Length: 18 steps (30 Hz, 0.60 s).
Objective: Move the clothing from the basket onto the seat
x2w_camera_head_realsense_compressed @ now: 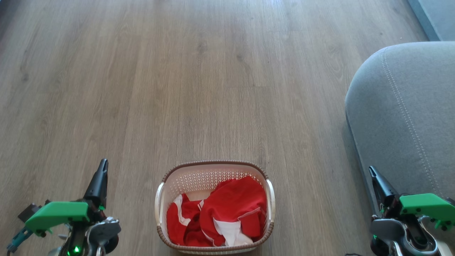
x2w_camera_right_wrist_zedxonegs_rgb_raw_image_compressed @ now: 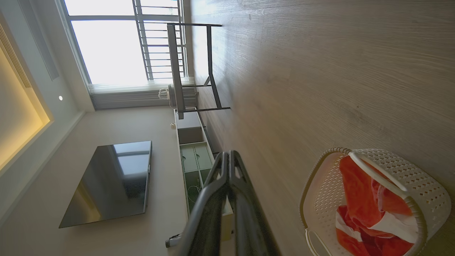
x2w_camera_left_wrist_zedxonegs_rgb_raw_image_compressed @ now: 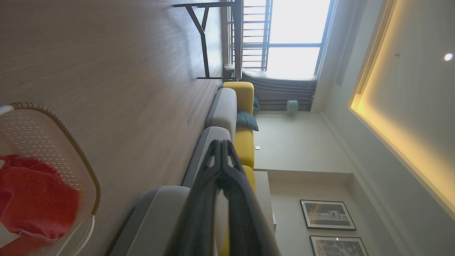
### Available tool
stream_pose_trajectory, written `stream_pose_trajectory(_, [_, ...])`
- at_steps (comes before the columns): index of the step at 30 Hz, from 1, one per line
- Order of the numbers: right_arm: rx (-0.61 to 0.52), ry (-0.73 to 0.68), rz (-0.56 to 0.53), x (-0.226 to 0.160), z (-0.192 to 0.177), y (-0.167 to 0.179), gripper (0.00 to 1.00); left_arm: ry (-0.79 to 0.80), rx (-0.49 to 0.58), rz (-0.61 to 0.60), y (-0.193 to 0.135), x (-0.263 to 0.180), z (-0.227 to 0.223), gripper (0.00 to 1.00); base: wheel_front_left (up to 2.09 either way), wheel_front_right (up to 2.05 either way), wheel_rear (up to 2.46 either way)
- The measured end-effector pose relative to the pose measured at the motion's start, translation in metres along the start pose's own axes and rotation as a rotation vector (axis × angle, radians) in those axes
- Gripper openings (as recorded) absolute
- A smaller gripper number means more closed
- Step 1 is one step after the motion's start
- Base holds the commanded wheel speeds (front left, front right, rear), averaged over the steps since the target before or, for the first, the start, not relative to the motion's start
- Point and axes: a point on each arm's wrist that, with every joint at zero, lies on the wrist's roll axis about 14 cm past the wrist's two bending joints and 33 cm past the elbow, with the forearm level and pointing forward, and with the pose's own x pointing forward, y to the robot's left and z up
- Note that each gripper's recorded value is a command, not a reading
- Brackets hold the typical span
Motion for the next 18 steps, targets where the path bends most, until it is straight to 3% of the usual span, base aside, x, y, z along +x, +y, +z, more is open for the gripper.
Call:
stream_pose_trajectory(3, [0.000,0.000,0.000,0.000,0.000,0.000,0.00,0.000,0.000,0.000,0.000,0.000,0.000,0.00,0.00,0.00,0.00])
stream_pose_trajectory(4, [0.001,0.000,-0.003,0.000,0.000,-0.001,1.00,0.000,0.000,0.004,0.001,0.000,0.000,1.00,0.00,0.00,0.00])
stream_pose_trajectory(11, [0.015,-0.003,-0.148,-0.021,-0.001,-0.050,1.00,-0.007,-0.021,0.178,0.060,-0.028,-0.001,1.00,0.00,0.00,0.00])
stream_pose_trajectory(18, [0.001,0.005,-0.137,-0.016,-0.005,-0.045,1.00,-0.012,-0.010,0.153,0.051,-0.020,-0.003,1.00,0.00,0.00,0.00])
